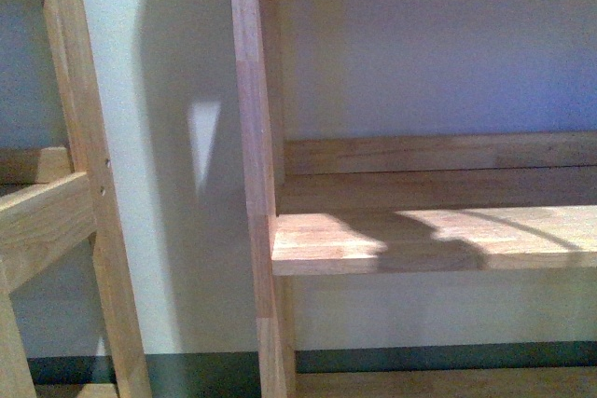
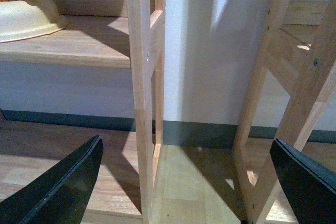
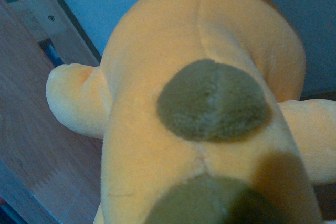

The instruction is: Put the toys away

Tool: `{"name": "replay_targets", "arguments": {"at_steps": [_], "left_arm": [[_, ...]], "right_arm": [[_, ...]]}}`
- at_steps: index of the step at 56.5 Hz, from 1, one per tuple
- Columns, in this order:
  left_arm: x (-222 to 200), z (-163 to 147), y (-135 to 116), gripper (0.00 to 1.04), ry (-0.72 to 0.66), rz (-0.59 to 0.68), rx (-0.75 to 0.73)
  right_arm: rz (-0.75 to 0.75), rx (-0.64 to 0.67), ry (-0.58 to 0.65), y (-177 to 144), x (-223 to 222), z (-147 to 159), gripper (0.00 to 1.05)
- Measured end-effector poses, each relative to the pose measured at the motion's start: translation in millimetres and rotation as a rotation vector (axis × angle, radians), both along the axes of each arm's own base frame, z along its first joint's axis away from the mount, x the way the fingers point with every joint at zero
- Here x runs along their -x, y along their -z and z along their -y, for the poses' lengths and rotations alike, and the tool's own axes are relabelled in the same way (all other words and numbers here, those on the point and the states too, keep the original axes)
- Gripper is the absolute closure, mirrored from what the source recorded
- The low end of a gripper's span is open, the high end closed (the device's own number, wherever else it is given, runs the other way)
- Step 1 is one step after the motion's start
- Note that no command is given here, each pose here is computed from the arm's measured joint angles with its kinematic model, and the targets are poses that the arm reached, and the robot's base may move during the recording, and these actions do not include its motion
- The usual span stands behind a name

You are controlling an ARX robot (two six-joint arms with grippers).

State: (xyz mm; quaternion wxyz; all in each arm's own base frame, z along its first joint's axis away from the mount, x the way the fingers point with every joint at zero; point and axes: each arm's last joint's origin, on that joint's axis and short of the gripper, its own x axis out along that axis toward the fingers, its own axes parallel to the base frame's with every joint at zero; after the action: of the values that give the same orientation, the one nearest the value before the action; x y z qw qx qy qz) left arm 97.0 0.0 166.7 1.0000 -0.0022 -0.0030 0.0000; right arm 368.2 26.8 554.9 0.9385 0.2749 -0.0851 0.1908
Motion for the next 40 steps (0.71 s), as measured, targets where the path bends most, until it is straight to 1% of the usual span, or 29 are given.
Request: {"name": "replay_targets", "arguments": {"at_steps": [40], "left_arm": [[0,0,0,0.06,0.000,0.000,0.000]], "right_arm": [[-0.040,-0.057,-0.023,22,-34,-1,0.86]]}}
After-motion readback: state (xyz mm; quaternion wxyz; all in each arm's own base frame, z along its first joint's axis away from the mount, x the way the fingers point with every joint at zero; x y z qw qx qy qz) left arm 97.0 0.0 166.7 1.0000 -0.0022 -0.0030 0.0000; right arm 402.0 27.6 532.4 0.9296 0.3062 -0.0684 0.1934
